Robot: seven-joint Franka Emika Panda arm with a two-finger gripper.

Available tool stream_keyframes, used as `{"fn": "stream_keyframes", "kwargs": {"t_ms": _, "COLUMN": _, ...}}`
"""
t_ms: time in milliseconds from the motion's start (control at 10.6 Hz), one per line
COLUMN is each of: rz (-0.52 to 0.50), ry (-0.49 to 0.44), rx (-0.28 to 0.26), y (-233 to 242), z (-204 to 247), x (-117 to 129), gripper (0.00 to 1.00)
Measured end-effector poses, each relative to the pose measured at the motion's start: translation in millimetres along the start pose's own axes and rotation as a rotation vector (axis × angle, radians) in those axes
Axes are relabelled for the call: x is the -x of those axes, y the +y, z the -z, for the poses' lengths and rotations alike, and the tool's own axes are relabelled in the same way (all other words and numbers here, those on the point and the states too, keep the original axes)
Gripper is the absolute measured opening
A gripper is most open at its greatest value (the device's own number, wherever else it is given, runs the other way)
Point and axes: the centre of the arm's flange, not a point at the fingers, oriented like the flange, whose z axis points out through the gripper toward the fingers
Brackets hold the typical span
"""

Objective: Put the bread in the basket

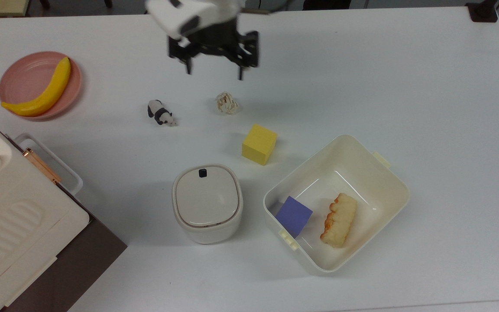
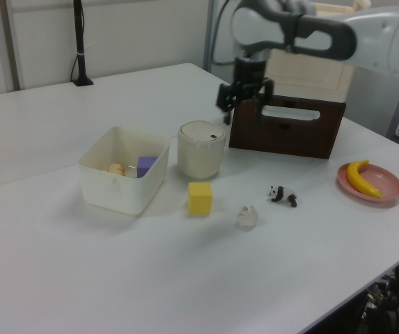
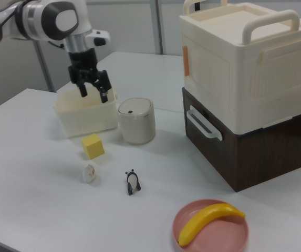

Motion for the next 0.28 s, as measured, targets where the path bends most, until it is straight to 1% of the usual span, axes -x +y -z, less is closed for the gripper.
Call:
{"fn": "stream_keyframes", "kwargs": {"t_ms": 94, "rz": -0.019, "ry": -0.005, "rx": -0.003, "y": 24, "z": 6, "x": 3, "gripper": 1.0}}
{"fn": "stream_keyframes", "kwargs": {"t_ms": 188, "rz": -0.033, "ry": -0.009, "rx": -0.006, "y": 39, "z": 8, "x": 4, "gripper": 1.0}}
{"fn": "stream_keyframes", "kwargs": {"t_ms": 282, "rz": -0.04, "ry": -0.015, "rx": -0.005, "y": 44, "z": 5, "x": 4, "gripper": 1.0}}
